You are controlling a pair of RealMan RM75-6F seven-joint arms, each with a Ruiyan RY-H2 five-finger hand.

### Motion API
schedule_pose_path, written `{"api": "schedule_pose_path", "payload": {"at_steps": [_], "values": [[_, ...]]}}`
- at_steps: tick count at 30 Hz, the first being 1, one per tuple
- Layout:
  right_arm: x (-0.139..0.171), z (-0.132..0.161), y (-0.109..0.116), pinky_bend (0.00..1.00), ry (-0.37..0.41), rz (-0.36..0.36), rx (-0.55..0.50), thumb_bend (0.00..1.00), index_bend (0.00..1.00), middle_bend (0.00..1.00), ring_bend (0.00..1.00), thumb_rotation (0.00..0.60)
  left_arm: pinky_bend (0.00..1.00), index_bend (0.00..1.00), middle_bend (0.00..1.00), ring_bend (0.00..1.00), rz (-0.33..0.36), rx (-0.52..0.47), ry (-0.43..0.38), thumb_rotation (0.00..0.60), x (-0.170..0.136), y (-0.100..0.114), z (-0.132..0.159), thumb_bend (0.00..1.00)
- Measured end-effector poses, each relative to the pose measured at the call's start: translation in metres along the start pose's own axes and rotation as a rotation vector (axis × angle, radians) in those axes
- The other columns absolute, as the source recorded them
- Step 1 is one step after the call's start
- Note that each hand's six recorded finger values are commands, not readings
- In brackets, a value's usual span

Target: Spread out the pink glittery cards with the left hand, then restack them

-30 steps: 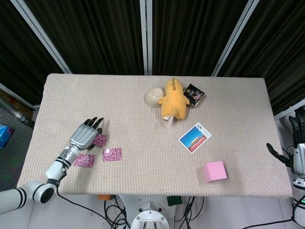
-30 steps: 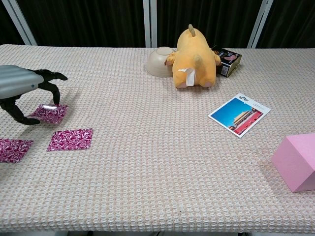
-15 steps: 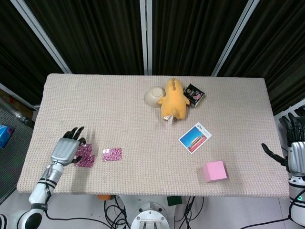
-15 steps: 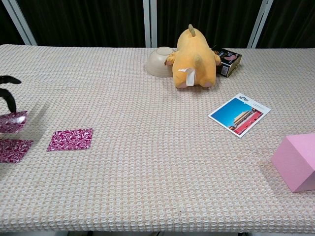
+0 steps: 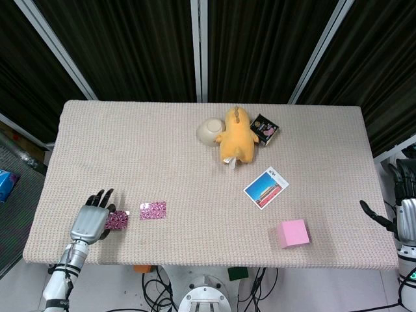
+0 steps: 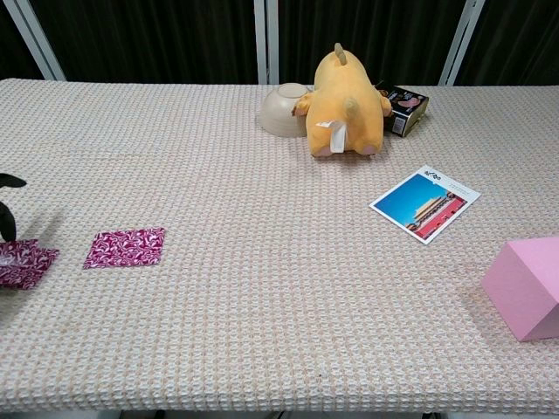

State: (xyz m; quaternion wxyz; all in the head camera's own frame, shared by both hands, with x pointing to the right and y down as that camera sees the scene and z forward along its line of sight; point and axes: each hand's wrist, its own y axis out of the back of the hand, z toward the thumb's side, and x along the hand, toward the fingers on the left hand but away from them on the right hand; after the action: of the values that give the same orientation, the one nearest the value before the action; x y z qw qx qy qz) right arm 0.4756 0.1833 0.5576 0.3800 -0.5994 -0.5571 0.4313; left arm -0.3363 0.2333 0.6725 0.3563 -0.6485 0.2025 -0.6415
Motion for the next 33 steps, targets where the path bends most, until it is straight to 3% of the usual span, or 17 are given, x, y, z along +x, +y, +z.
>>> {"api": "schedule_pose_path", "payload": {"at_steps": [22,33], "values": [[-0.001,0.002,-0.003,0.0,-0.014,0.017,0.018,0.45,0.0,0.0,0.0,0.6,0.15,0.4,0.0,0.0,-0.013,0.057,-0.038,0.6,0.013,-0.007,0.005,0.23],[-0.002,0.004,-0.003,0.0,-0.014,0.022,0.025,0.45,0.0,0.0,0.0,0.6,0.14,0.24,0.0,0.0,-0.013,0.061,-0.044,0.6,0.01,-0.005,0.003,0.22]]}}
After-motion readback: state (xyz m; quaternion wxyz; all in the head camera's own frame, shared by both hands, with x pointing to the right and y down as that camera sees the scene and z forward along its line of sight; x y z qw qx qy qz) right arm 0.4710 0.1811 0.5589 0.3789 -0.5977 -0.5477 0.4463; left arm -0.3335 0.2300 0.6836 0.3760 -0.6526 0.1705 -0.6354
